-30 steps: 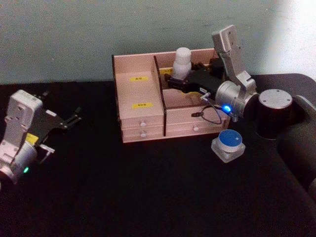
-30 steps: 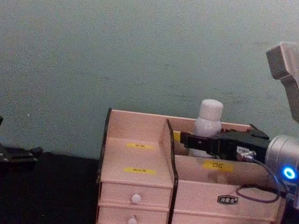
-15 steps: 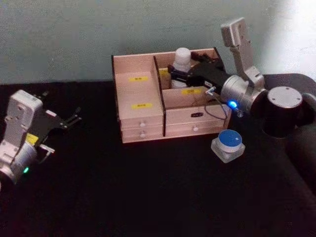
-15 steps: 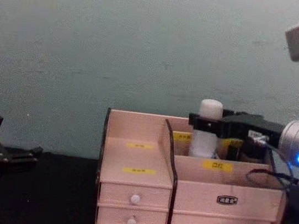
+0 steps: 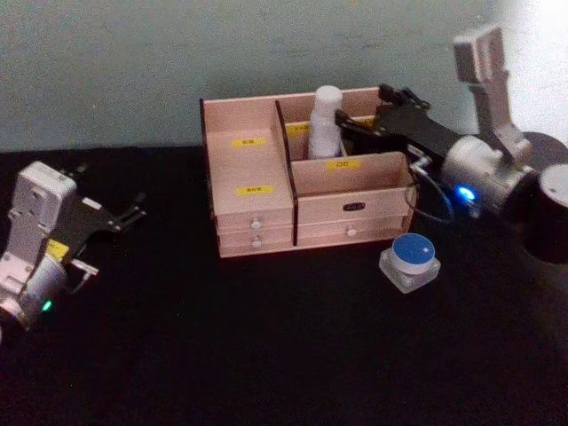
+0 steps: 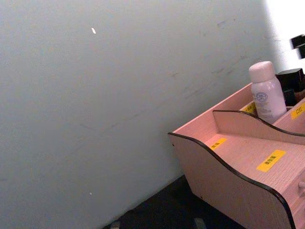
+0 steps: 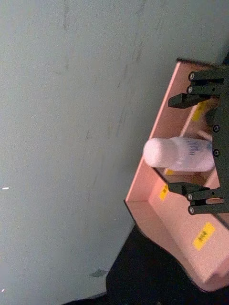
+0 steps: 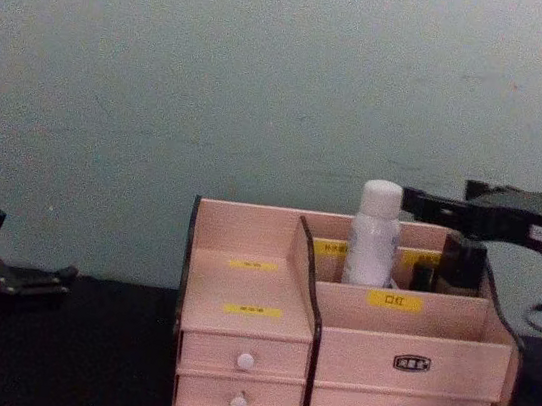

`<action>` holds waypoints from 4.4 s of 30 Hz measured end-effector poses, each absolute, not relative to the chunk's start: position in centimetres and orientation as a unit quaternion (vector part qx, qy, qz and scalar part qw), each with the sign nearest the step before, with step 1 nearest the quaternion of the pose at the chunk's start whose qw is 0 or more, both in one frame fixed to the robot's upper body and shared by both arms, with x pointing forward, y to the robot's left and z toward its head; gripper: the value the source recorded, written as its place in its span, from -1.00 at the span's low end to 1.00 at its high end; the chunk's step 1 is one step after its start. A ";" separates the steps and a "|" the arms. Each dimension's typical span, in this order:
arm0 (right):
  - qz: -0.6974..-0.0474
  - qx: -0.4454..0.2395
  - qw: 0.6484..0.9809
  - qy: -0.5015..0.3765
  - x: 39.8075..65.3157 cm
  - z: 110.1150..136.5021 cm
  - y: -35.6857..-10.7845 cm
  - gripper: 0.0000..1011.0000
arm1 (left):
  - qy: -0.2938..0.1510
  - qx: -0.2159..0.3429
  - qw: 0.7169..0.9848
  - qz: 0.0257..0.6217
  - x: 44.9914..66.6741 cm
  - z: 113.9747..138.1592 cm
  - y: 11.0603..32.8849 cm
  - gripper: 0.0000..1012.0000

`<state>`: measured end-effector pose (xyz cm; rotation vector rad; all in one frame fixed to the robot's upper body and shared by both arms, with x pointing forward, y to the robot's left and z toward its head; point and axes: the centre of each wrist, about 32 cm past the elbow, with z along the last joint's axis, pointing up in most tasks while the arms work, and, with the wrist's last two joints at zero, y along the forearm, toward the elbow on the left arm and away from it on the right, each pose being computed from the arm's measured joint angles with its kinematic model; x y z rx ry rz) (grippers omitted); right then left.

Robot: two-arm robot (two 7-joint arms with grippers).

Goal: Pick up the facial cleanser and watermelon frost from the table and place them into the tiered storage box.

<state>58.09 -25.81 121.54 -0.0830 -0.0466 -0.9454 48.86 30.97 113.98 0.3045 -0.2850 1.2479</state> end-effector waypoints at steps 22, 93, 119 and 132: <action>-0.450 -0.119 0.885 0.027 47.6 120.4 -31.8 0.98 | -0.132 0.142 0.791 0.580 48.9 114.0 31.0 0.98; -0.450 -0.195 0.865 0.110 48.1 116.4 -31.2 0.98 | -0.132 0.142 0.791 0.580 48.9 114.0 31.0 0.98; -0.448 -0.196 0.865 0.116 48.2 116.3 -31.2 0.98 | -0.132 0.141 0.791 0.580 48.9 114.0 31.0 0.98; -0.448 -0.195 0.865 0.115 48.2 116.4 -31.2 0.90 | -0.132 0.141 0.791 0.580 48.9 114.0 31.0 0.98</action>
